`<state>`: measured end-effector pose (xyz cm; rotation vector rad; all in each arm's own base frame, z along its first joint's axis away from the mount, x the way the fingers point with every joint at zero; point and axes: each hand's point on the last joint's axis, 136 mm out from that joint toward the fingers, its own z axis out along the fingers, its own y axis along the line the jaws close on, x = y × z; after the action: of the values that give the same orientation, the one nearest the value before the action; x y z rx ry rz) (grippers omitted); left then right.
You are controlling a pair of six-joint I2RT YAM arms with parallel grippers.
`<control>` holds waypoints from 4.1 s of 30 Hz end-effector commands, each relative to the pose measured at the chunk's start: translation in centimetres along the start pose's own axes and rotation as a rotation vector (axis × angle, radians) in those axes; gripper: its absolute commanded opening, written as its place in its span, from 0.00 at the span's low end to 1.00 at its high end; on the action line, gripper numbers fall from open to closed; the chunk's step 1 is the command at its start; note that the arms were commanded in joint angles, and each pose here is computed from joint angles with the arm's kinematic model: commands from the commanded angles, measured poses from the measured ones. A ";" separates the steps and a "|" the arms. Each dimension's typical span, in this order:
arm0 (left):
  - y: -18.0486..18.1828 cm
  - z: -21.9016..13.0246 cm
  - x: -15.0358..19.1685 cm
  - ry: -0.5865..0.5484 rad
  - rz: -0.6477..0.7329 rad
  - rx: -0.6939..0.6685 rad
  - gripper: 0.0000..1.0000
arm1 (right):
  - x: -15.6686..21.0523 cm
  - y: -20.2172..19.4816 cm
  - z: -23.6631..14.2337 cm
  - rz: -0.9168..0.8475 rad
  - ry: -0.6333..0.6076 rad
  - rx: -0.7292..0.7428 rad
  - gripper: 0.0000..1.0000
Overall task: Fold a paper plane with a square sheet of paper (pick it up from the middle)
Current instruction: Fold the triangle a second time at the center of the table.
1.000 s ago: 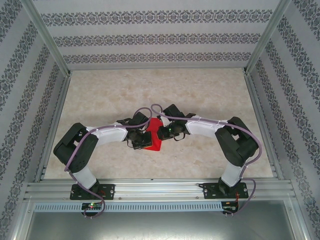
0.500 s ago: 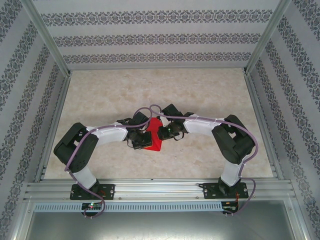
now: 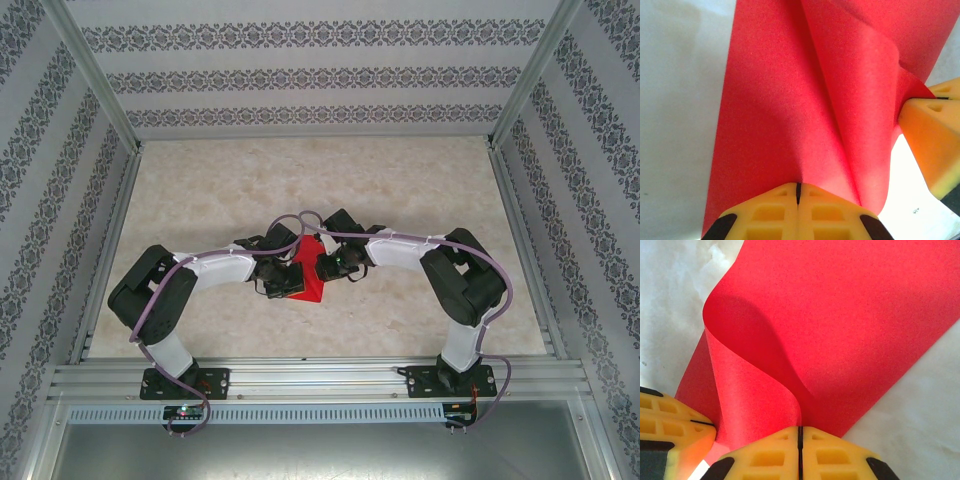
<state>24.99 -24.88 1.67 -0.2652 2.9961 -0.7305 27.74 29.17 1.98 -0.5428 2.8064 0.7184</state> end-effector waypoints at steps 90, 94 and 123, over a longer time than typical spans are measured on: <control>0.8 2.8 -2.8 -0.061 -0.213 0.211 0.00 | 2.3 6.2 -0.1 0.148 -0.011 -0.186 0.08; 0.8 2.8 -2.7 -0.056 -0.211 0.211 0.00 | 2.7 5.3 0.6 0.167 0.004 -0.166 0.09; 1.6 3.5 -2.5 -0.046 -0.230 0.177 0.00 | 9.5 2.2 0.4 0.275 0.127 -0.163 0.12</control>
<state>29.25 -26.79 1.70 -0.5004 2.7410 -1.1659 21.13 30.30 1.49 -0.2443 2.8703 1.0564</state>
